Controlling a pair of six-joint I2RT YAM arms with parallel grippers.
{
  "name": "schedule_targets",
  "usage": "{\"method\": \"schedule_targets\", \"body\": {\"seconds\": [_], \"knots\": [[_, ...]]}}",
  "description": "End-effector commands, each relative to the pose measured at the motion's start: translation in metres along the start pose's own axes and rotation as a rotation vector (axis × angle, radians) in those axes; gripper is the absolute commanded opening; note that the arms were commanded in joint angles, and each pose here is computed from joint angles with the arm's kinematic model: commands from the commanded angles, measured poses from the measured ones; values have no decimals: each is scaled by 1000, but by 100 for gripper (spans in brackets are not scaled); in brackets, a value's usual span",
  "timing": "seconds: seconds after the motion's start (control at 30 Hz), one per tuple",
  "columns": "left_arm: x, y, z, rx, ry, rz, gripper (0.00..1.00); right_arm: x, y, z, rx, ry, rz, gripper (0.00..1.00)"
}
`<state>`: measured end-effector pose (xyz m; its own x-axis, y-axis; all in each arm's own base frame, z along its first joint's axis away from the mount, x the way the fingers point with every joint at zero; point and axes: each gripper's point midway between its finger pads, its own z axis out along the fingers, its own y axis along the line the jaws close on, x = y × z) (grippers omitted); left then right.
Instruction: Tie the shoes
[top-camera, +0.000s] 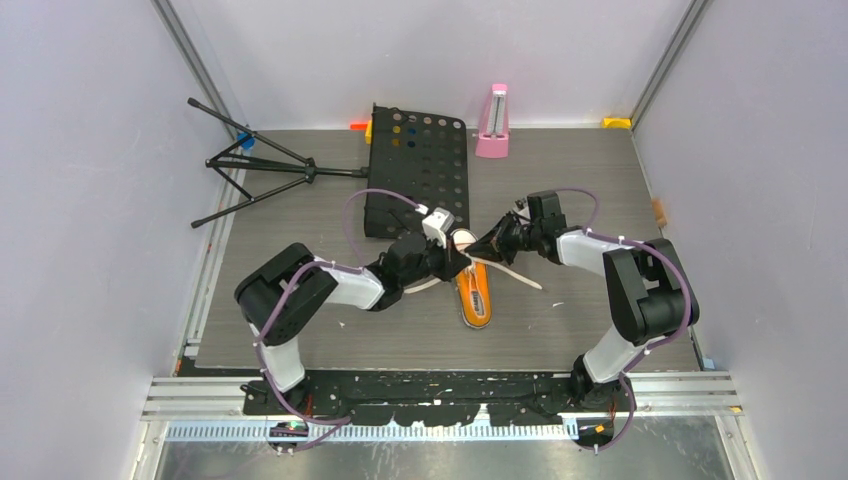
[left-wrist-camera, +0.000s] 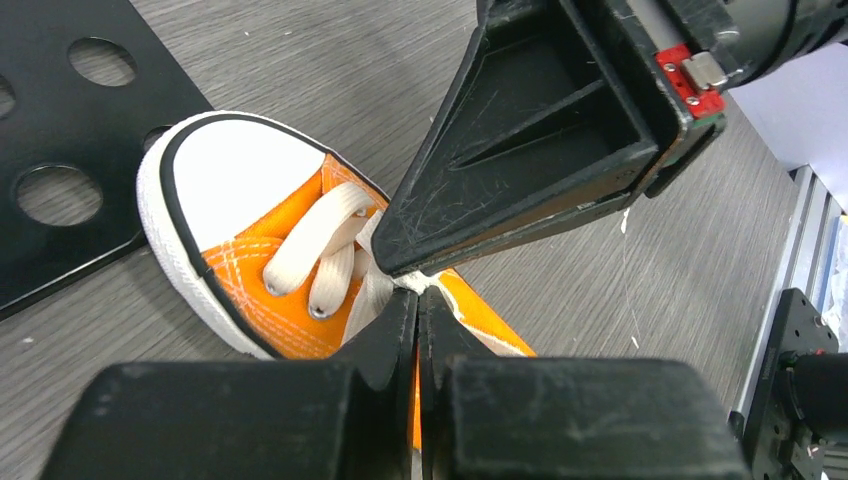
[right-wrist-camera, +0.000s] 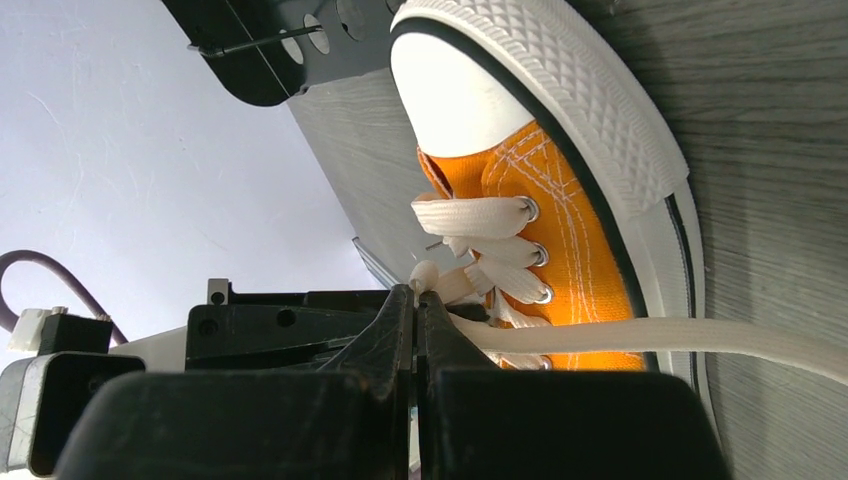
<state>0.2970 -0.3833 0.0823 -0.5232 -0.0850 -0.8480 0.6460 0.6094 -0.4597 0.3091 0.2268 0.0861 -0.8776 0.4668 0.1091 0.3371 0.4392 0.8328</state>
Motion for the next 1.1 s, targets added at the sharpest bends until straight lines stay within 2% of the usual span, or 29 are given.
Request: {"method": "schedule_targets", "body": {"seconds": [0.0,0.17,0.5,0.6,0.67,0.8,0.93,1.07], "knots": [[-16,-3,-16,-5,-24,60,0,7,21,-6,-35,21,-54,0],[-8,-8,-23,2,79,74,0,5,22,-10,6,10,-108,0],[-5,-5,-35,-26,132,103,0,1,18,-9,30,3,-129,0],[-3,-6,-36,-20,146,102,16,0,21,-8,24,7,-139,0],[-3,-8,-36,-9,147,96,23,0,22,-8,20,8,-148,0],[-7,-11,-39,26,138,58,29,-3,26,-9,14,3,-159,0],[-14,-6,-43,33,122,23,23,-5,33,-10,0,12,-183,0],[-21,-5,-37,44,103,22,9,-4,33,-10,3,34,-193,0]]}}
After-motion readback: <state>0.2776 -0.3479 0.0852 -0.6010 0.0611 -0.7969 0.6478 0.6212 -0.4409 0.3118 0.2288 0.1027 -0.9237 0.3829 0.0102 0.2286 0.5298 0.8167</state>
